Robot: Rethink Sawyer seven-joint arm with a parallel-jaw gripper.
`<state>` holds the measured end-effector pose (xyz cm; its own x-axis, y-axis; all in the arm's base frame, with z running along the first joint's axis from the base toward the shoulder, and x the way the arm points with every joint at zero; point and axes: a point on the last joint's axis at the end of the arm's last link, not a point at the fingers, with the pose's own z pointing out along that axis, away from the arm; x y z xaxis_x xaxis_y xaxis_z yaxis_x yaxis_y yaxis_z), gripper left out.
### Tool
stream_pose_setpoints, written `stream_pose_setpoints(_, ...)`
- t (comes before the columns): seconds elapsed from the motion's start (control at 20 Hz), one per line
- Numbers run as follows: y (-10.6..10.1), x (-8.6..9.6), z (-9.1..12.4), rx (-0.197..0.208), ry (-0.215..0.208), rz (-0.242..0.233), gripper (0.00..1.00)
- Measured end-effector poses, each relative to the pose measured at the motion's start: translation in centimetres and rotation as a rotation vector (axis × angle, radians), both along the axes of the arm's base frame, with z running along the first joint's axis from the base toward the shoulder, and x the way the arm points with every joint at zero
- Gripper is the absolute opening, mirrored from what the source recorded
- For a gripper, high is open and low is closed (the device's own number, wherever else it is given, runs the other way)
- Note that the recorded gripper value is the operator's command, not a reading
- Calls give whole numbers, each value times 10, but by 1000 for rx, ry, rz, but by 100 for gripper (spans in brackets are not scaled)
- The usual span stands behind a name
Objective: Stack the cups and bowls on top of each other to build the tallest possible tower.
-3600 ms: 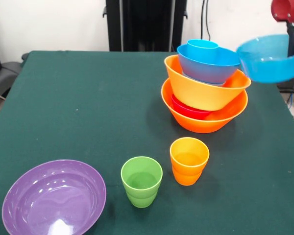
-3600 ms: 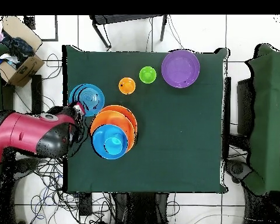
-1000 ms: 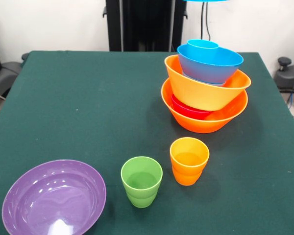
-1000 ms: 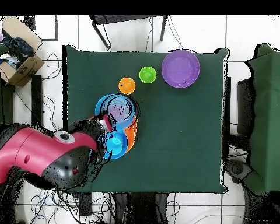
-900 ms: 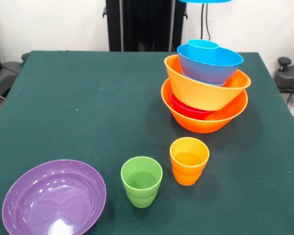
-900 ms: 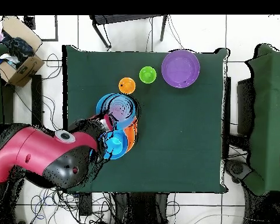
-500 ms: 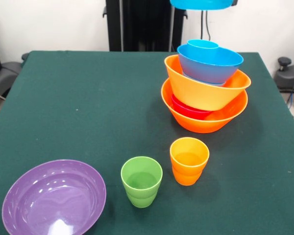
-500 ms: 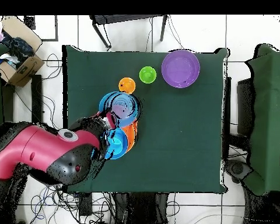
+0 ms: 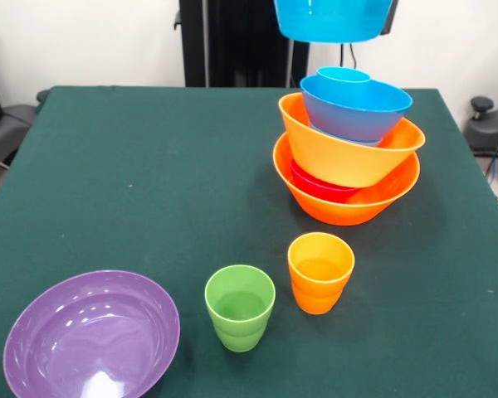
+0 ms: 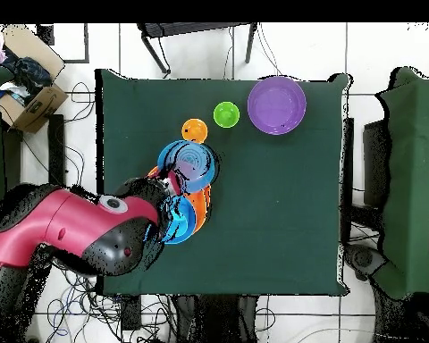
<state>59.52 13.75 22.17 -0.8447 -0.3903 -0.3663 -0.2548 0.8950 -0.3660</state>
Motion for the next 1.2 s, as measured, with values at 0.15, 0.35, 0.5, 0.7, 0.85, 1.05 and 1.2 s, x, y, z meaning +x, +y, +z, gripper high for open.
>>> stream_pose_setpoints(0.15,-1,1,-5,-9,-5,-1,0)
stream_pose_setpoints(0.35,-3,0,-11,-19,0,-2,0)
stream_pose_setpoints(0.5,-3,0,-14,-19,3,-2,0)
stream_pose_setpoints(0.7,-4,-1,-20,-28,13,-2,0)
stream_pose_setpoints(0.85,-4,-2,-24,-32,19,-2,0)
stream_pose_setpoints(1.05,-4,-2,-26,-29,23,-3,0)
stream_pose_setpoints(1.2,-5,-3,-30,-24,27,-5,0)
